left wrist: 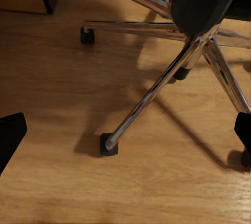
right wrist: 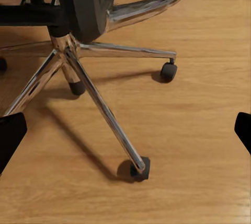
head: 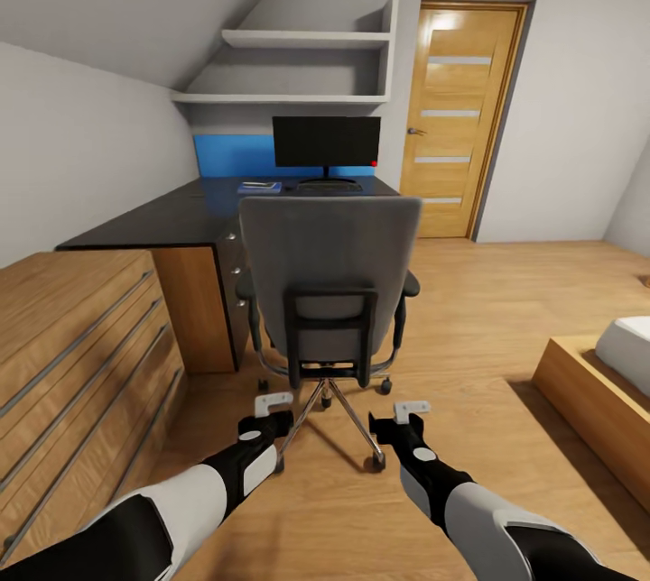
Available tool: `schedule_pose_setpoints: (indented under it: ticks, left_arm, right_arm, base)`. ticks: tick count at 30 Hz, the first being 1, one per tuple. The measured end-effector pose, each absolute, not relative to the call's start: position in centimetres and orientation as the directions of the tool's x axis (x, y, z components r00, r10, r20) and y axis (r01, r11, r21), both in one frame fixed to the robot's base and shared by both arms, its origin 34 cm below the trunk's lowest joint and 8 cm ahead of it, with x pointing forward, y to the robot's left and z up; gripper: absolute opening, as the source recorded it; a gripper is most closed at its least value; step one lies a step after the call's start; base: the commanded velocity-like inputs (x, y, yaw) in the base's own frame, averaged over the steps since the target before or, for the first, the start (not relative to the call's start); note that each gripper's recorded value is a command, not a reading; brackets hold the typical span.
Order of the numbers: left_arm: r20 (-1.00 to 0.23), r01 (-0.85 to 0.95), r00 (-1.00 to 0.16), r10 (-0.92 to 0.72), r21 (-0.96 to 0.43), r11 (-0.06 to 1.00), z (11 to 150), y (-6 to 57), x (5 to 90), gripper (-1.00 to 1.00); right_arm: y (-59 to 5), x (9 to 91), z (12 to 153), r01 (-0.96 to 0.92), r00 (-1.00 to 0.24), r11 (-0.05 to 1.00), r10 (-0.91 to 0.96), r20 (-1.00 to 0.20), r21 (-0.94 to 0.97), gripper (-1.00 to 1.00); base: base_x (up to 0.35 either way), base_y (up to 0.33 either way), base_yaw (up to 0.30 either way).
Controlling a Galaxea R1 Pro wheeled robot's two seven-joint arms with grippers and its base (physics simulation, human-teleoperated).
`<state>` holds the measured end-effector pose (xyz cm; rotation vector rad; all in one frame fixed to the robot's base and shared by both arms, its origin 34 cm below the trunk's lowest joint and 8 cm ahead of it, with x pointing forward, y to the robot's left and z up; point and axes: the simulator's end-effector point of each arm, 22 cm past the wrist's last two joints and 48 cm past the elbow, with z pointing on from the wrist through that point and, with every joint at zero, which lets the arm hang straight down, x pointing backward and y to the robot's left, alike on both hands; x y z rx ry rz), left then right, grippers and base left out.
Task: In the bedroom, organize the workspace by keeping the computer under the desk, ensuring the monitor is on the desk, placing the keyboard on the desk next to the monitor, placing the mouse on the desk next to the keyboard, moving the folder from the swivel chair onto the desk next to the mouse, stacking the notebook on top of the folder with the pen on top of the notebook, and positioning the swivel chair next to the desk.
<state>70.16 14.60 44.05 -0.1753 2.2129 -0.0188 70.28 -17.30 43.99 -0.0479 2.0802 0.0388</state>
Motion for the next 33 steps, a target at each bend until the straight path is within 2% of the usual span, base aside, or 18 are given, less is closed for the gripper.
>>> schedule_pose_setpoints:
  ticks: [16,33]
  left_arm:
    - [-0.793,-0.12,-0.594,-0.134,-0.077,0.99,44.1,14.6,70.2,1.0]
    - [-0.791,-0.125,-0.596,-0.137,-0.078,0.989,44.0,14.7,70.1,1.0]
  right_arm:
    - [-16.2,70.5,45.1,-0.067,-0.422,0.998,-0.015,-0.907,0.015,1.0]
    - [-16.1,70.5,45.2,-0.077,-0.416,0.997,-0.032,-0.909,0.001,1.0]
  base:
    - [0.286,0.0,0.0]
    - [0.319,0.0,0.0]
